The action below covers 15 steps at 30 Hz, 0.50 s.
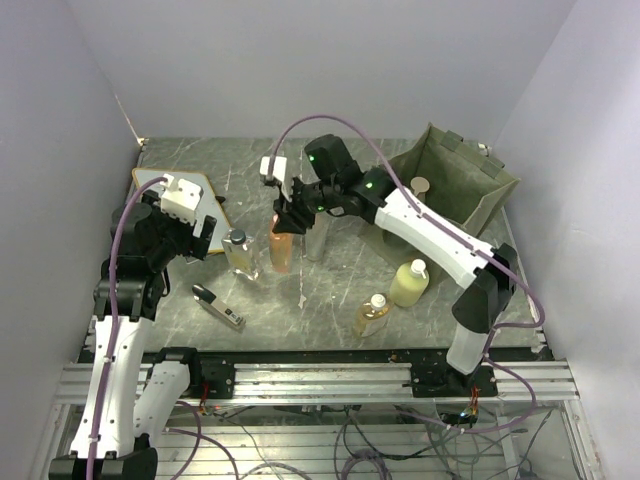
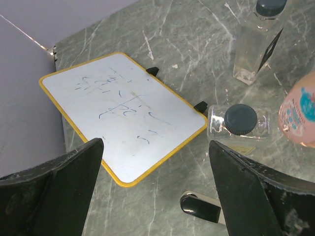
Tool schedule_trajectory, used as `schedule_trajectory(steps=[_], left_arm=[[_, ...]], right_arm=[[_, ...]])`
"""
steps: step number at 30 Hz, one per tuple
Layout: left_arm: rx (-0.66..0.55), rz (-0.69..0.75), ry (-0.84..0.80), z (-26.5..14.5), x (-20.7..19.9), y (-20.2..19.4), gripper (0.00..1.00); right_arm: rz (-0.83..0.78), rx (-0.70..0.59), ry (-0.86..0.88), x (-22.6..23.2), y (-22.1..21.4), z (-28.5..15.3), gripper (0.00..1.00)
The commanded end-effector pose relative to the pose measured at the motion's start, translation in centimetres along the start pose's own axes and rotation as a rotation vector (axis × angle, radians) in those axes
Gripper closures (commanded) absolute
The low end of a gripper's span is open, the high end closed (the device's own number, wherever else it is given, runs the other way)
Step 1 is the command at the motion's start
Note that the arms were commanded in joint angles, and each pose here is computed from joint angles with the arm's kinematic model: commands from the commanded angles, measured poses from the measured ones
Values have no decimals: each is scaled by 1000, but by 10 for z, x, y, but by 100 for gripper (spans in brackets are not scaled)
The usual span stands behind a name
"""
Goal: Place the personal care products into the canvas bag
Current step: Pick up the care product from the center of the board.
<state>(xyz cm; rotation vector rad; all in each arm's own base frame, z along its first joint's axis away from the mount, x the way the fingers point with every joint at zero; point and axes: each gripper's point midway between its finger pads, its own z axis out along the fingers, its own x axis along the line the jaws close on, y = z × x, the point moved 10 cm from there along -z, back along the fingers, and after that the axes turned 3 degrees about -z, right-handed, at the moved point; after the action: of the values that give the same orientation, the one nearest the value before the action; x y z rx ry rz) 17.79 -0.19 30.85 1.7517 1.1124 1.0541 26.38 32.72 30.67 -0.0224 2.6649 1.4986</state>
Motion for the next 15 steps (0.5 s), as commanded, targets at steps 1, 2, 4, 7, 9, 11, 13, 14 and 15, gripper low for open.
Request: schedule_trajectory(steps=[1, 2, 4, 7, 9, 11, 13, 14, 15], left_arm=[[-17, 1, -5, 2, 2, 5, 1], [-12, 0, -7, 2, 2, 5, 1], [-14, -1, -7, 2, 2, 6, 1], [-27, -3, -6, 2, 2, 8, 1], [-31, -2, -8, 2, 2, 9, 1], [-32, -5, -16, 3, 2, 9, 1], [-30, -8, -25, 3, 1, 8, 1], [-33, -7, -27, 3, 1, 9, 1], [-33, -9, -29, 3, 1, 9, 1]], right_arm=[[-118, -202, -94, 1, 68, -63, 100], [-120, -210, -116, 0, 73, -72, 100], [-129, -239, -161, -3, 88, -92, 100], [-134, -282, -235, -8, 107, -124, 100], [-150, -317, -301, -9, 122, -150, 100], [-145, -332, -369, -12, 128, -171, 100], [-142, -341, -432, -16, 130, -191, 100], [-138, -345, -466, -18, 130, -201, 100], [-137, -348, -502, -20, 130, -212, 100]])
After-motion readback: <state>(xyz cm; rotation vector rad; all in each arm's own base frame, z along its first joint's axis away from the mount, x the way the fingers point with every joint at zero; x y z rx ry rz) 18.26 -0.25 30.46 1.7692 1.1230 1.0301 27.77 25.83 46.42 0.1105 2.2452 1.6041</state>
